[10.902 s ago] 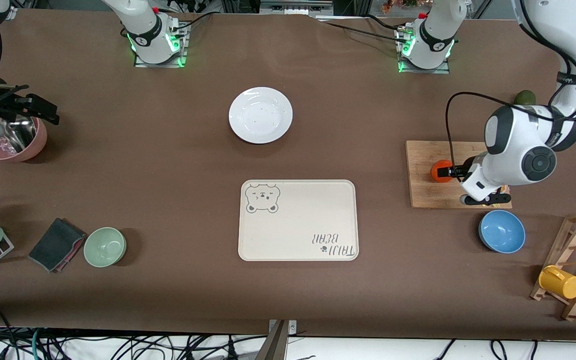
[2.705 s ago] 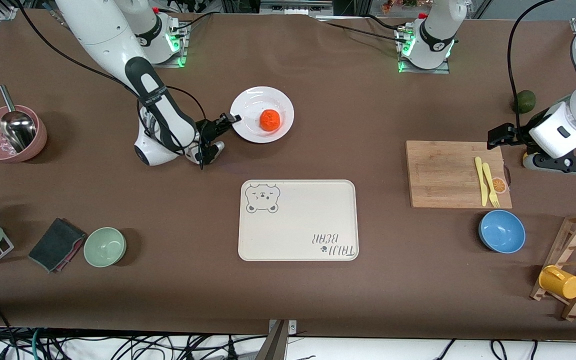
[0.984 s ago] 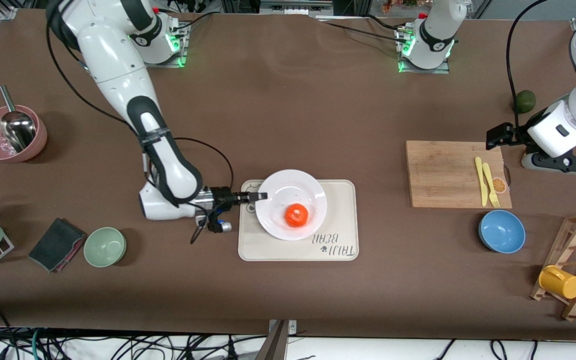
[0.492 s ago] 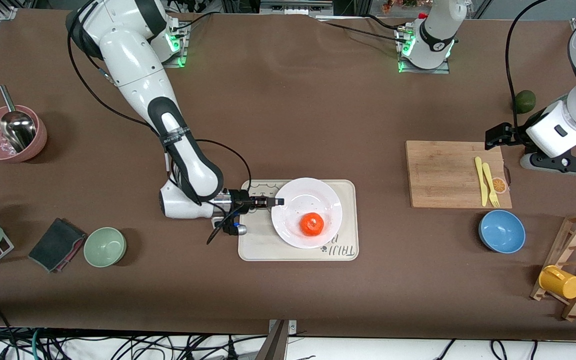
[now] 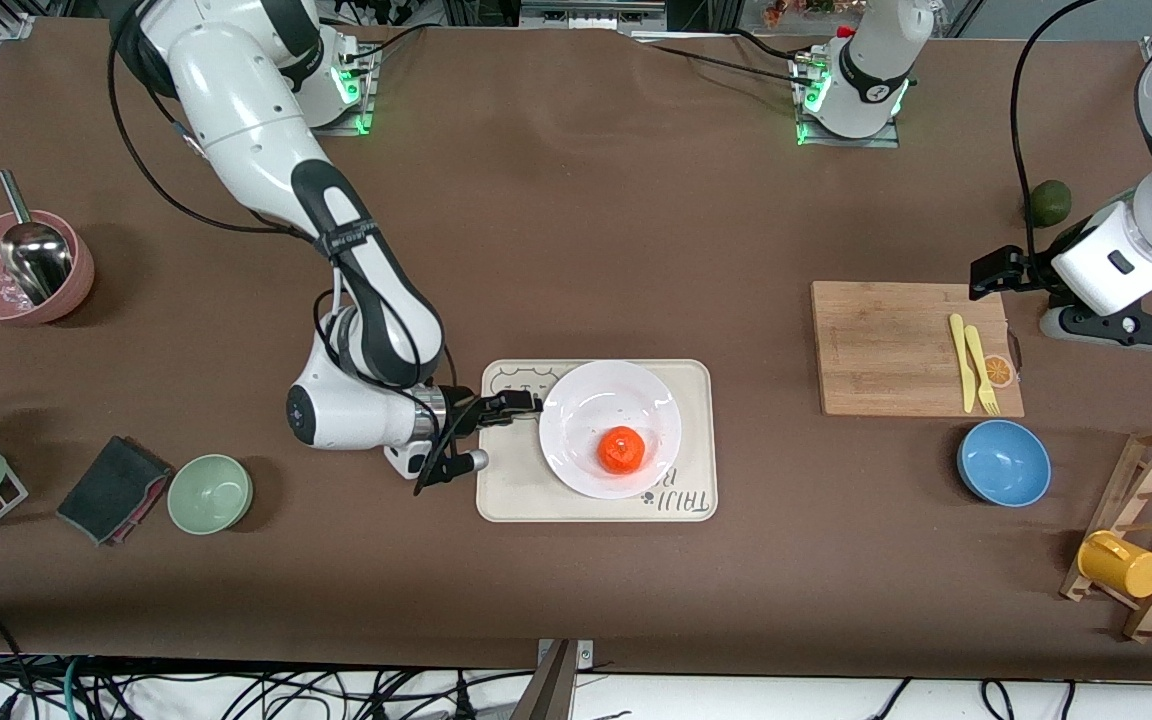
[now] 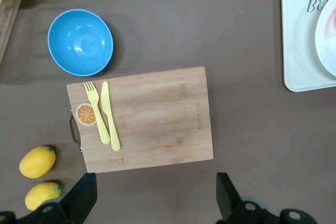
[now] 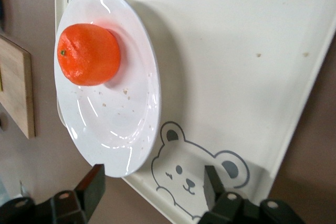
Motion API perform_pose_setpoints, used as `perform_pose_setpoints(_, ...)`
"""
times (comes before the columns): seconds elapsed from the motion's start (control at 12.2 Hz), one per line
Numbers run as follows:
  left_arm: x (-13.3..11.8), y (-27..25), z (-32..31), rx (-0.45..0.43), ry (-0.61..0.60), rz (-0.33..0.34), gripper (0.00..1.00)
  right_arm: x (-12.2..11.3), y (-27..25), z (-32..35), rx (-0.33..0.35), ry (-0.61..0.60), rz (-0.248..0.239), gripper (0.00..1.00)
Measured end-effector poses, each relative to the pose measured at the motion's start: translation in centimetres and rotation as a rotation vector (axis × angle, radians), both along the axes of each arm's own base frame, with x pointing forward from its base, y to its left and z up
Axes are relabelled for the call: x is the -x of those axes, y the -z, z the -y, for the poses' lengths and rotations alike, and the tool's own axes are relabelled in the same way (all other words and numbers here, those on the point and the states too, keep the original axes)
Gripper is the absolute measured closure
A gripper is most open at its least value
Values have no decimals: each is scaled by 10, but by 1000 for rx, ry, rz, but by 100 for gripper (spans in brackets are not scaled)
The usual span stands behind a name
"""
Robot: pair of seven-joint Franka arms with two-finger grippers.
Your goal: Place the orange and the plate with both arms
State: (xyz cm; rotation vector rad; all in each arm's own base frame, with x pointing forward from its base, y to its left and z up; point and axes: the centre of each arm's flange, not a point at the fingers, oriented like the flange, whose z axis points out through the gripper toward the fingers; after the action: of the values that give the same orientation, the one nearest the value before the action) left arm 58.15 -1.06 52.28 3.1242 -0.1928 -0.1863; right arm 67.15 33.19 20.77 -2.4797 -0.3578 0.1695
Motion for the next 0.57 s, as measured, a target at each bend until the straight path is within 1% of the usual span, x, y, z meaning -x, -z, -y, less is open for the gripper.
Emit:
perform_pose_setpoints(0.08, 0, 0, 0, 0, 0, 0, 0, 0, -12, 5, 69, -54, 19, 2)
perform_pose_setpoints(0.25, 0, 0, 0, 0, 0, 0, 0, 1, -30, 19, 232, -154, 46, 0)
perform_pose_setpoints(0.33, 0, 0, 0, 0, 0, 0, 0, 0, -38, 27, 323, -198, 74, 0)
perform_pose_setpoints(0.49, 0, 0, 0, 0, 0, 0, 0, -6, -61, 42, 488, -270, 155, 0)
perform_pose_setpoints(0.57, 0, 0, 0, 0, 0, -1, 0, -11, -80, 56, 564, -289, 190, 0)
